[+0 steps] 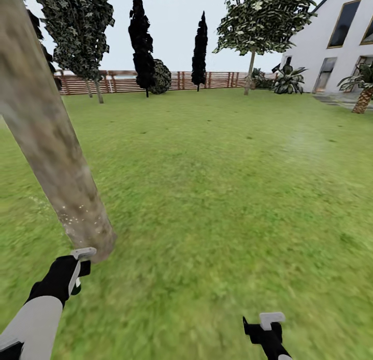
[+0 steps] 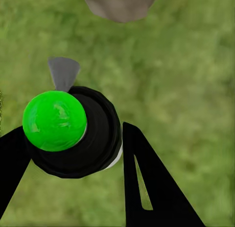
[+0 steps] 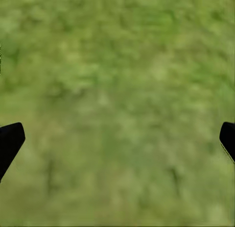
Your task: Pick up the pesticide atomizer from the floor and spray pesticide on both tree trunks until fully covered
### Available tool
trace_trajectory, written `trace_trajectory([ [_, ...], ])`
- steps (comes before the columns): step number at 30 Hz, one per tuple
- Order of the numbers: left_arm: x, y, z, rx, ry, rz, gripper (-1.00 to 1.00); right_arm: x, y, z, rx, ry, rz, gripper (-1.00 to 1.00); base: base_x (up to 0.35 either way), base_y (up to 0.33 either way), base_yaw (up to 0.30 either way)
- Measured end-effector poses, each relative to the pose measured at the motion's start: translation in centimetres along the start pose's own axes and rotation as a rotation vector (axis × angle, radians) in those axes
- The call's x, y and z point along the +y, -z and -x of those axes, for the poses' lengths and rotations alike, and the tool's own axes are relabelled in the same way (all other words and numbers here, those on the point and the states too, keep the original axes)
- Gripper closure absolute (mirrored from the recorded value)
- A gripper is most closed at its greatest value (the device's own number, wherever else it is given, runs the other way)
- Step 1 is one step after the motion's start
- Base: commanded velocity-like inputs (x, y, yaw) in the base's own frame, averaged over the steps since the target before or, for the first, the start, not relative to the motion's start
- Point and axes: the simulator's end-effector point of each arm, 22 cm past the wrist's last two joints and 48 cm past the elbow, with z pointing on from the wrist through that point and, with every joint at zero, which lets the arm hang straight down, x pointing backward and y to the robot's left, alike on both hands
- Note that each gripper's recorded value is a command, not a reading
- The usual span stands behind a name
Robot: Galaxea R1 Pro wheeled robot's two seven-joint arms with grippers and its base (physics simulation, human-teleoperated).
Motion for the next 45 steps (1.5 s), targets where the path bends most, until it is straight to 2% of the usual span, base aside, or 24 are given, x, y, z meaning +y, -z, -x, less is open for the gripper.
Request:
trace_trajectory([
  [10, -0.1, 0.0, 0.1, -0.003, -0.002, 0.001, 1.0, 0.0, 0.0, 0.0, 0.0, 0.001, 0.001, -1.0, 0.261, -0.179, 0.275],
  [13, -0.9, 0.1, -0.1, -0.001, -0.003, -0.01, 1.0, 0.0, 0.0, 0.0, 0.0, 0.001, 0.001, -1.0, 0.202, -0.214, 0.276],
  [45, -2.4, 0.2, -0.3, -0.002, -0.005, -0.029, 1.0, 0.0, 0.0, 0.0, 0.0, 0.0, 0.0, -1.0, 0.138, -0.255, 0.268],
])
